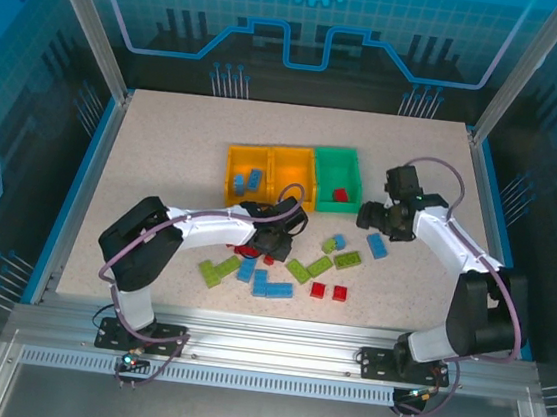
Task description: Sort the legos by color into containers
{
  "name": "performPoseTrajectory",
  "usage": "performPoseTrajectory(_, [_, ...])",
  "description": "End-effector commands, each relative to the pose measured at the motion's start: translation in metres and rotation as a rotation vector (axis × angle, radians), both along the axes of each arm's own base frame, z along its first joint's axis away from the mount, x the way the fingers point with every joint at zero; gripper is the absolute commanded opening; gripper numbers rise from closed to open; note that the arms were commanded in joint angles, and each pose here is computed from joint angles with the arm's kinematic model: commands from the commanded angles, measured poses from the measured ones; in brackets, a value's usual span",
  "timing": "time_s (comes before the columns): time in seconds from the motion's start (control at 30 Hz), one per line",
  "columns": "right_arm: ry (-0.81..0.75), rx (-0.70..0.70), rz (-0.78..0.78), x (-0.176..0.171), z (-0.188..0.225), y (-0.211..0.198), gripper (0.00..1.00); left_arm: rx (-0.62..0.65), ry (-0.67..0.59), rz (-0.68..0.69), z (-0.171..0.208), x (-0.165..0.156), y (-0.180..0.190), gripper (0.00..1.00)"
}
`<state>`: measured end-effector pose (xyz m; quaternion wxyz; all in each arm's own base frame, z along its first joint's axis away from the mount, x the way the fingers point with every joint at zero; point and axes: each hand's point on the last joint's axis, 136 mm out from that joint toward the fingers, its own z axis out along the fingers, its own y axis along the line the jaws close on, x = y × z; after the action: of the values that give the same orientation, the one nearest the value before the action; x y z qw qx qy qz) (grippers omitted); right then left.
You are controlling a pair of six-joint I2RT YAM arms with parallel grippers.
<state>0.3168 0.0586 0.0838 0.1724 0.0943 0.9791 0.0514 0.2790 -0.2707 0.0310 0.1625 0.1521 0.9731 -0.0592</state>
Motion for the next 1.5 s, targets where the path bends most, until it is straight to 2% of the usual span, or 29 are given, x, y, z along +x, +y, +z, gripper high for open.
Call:
performPoseTrajectory(0.0, [0.044, 0.076, -0.013, -0.015, -0.006, 0.003, 0.83, 0.015, 0.002, -0.015, 0.003, 0.001, -0.003, 0.2])
performPoseTrajectory(0.2, [0.117, 0.06, -0.013, -0.024, -0.033, 0.002, 0.82, -0.033, -0.03, -0.02, 0.025, 0.009, -0.015, 0.15])
performPoseTrajectory(0.37, [0.165, 0.074, 0.004, -0.026, -0.046, 0.006, 0.82, -0.084, -0.085, -0.038, 0.054, 0.022, -0.029, 0.15])
performPoseTrajectory(0.67, [0.204, 0.025, -0.029, -0.027, -0.063, -0.002, 0.75, -0.285, -0.194, -0.094, 0.131, 0.088, -0.081, 0.16])
performPoseTrajectory(0.77, [0.203, 0.013, -0.031, -0.028, -0.065, -0.004, 0.73, -0.35, -0.206, -0.092, 0.143, 0.116, -0.096, 0.16])
performPoseTrajectory(1.07, [0.197, 0.008, -0.052, -0.032, -0.068, -0.007, 0.68, -0.47, -0.123, 0.004, 0.118, 0.176, -0.11, 0.16])
performPoseTrajectory(1.33, [0.202, -0.026, -0.065, -0.026, -0.075, -0.012, 0.61, -0.51, -0.093, 0.062, 0.105, 0.199, -0.118, 0.2])
performPoseTrajectory(1.47, [0.205, -0.028, -0.055, -0.025, -0.078, -0.011, 0.54, -0.526, -0.085, 0.08, 0.103, 0.202, -0.12, 0.26])
